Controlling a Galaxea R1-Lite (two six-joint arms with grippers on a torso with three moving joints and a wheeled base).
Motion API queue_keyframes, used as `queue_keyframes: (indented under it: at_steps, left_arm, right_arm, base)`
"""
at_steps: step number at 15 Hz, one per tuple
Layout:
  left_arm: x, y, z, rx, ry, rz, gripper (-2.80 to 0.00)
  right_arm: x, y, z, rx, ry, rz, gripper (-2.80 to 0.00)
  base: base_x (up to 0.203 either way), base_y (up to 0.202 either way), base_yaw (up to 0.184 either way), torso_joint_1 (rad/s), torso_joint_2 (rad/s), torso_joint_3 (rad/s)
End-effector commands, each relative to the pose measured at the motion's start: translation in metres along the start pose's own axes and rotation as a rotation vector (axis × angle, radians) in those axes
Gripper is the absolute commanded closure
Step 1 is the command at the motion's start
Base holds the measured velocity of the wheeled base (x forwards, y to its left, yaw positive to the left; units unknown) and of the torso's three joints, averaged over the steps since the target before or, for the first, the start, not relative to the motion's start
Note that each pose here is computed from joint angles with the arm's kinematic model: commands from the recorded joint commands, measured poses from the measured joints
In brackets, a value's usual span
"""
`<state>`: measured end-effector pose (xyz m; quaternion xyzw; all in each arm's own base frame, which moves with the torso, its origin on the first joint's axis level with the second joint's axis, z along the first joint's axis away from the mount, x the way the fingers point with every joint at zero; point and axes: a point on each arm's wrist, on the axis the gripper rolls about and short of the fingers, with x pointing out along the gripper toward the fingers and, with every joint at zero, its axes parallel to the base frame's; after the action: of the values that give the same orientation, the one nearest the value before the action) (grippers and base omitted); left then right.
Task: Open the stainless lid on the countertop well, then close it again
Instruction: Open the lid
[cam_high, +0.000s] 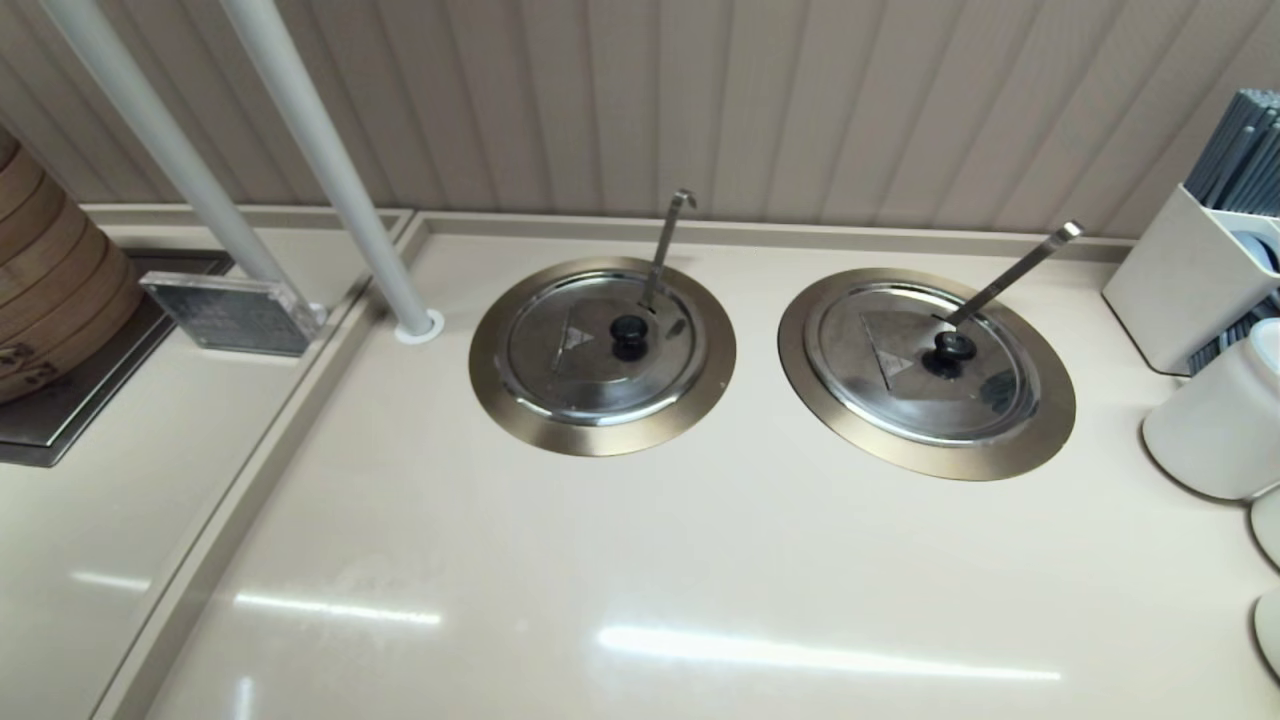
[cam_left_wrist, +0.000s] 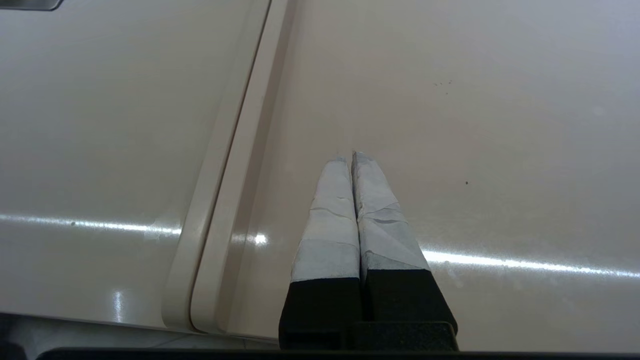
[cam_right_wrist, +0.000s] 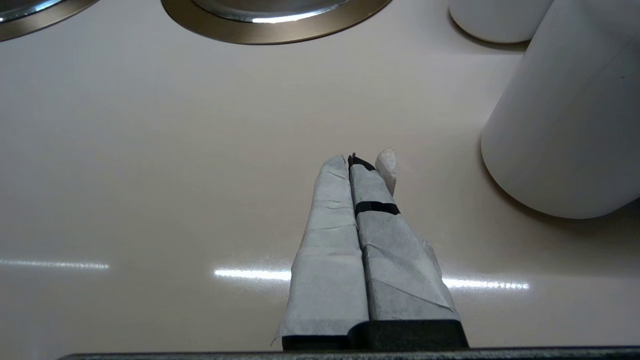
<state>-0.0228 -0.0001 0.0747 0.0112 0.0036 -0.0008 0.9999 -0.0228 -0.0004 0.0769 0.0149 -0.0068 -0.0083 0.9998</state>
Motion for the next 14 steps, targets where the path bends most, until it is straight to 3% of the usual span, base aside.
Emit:
queue_keyframes:
  at_steps: [1, 14]
  left_arm:
    - [0.0001, 0.0000, 0.0000, -0.002, 0.002, 0.000, 0.00]
    - [0.0001, 0.0000, 0.0000, -0.004, 0.002, -0.001, 0.00]
  right_arm:
    - [0.0003, 0.0000, -0.0008, -0.001, 0.004, 0.000, 0.00]
    - [0.0003, 0.0000, -0.0012, -0.002, 0.004, 0.000, 0.00]
  base:
    - [0.000, 0.000, 0.000, 0.000, 0.00, 0.000]
    - [0.000, 0.000, 0.000, 0.000, 0.00, 0.000]
